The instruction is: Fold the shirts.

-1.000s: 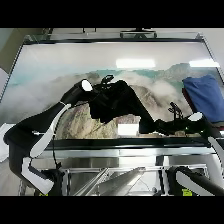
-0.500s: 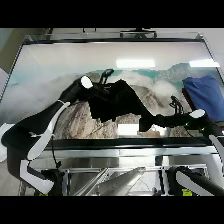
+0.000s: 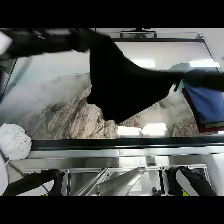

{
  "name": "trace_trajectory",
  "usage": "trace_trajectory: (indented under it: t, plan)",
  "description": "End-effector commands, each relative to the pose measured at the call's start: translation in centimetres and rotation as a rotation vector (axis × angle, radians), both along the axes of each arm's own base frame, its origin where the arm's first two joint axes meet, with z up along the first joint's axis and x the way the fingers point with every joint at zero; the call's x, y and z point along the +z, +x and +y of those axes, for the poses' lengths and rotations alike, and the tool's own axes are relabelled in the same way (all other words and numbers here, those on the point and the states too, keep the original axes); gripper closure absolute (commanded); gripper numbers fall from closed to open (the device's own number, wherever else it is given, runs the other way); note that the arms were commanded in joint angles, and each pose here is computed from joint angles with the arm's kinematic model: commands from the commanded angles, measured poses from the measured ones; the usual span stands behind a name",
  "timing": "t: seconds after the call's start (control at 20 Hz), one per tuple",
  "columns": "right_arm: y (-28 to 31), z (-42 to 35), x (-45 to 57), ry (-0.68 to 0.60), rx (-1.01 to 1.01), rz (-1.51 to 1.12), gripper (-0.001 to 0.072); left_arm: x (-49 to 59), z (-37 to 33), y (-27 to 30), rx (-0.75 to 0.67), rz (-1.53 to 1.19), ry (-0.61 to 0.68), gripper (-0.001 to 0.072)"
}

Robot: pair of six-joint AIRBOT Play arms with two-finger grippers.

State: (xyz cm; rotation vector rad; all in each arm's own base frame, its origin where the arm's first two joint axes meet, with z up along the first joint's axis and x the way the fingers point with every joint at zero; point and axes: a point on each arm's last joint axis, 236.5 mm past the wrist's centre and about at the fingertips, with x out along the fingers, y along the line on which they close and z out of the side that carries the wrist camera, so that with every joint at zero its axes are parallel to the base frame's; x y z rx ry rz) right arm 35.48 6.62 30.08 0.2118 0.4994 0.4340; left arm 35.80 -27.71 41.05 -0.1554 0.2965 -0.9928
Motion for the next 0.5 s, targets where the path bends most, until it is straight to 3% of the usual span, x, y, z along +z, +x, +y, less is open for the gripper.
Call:
trace_trajectory:
  t: [0.0,0.2,0.3,0.45]
  plan:
    - [-7.3,1.4,16.7,-0.078,-0.032,-0.453,0.0693,11.8,5.3,-9.0,0.072,-0.302,-0.093,0.0684]
    - [-11.9,2.5,23.1,-0.137,-0.023,-0.676,0.0694,14.2,9.3,-14.0,0.179,-0.453,-0.071,0.0683]
    - [-9.8,2.4,21.2,-0.135,0.003,-0.597,0.0694,12.6,10.9,-12.2,0.249,-0.428,-0.041,0.0683]
    - [-3.4,2.0,14.9,-0.090,0.067,-0.372,0.0693,6.4,12.8,-4.5,0.323,-0.257,0.018,0.0682]
